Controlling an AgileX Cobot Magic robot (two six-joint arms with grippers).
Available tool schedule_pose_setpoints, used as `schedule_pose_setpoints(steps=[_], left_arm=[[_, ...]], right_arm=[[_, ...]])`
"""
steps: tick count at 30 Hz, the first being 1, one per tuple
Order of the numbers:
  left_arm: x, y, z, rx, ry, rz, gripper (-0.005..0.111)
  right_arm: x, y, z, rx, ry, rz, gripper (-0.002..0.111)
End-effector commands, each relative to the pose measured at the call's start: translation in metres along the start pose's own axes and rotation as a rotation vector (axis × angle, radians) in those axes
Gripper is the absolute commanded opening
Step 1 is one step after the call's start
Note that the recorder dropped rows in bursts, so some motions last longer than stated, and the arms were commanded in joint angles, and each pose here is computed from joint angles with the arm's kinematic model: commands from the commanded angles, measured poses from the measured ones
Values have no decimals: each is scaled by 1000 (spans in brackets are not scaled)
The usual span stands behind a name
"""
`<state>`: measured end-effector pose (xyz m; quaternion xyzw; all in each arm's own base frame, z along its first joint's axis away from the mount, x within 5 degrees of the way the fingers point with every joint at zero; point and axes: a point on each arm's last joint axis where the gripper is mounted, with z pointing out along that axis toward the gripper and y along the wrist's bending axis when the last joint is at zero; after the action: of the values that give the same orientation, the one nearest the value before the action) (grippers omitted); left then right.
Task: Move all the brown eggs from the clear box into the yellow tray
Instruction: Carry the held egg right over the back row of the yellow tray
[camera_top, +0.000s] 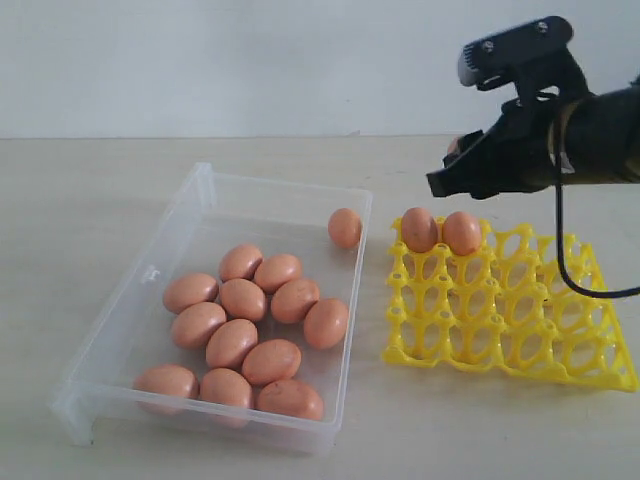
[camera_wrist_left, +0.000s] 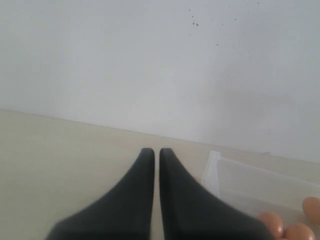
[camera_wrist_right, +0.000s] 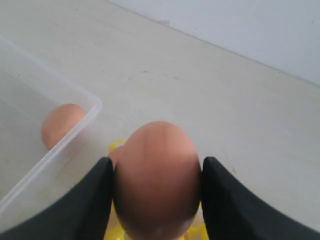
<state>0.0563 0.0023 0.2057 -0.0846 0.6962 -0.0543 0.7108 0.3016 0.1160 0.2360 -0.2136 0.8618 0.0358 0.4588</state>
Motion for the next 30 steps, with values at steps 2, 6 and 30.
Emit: schedule_pose_setpoints(steps=[2, 6, 30], left_arm=[[-1, 0, 0, 4, -1, -2, 4], [-1, 0, 0, 4, -1, -2, 4], [-1, 0, 0, 4, -1, -2, 4]], right_arm=[[23, -23, -10, -140, -200, 146, 0], [48, -39, -16, -57, -334, 108, 0], [128, -42, 46, 114, -430, 114, 0]])
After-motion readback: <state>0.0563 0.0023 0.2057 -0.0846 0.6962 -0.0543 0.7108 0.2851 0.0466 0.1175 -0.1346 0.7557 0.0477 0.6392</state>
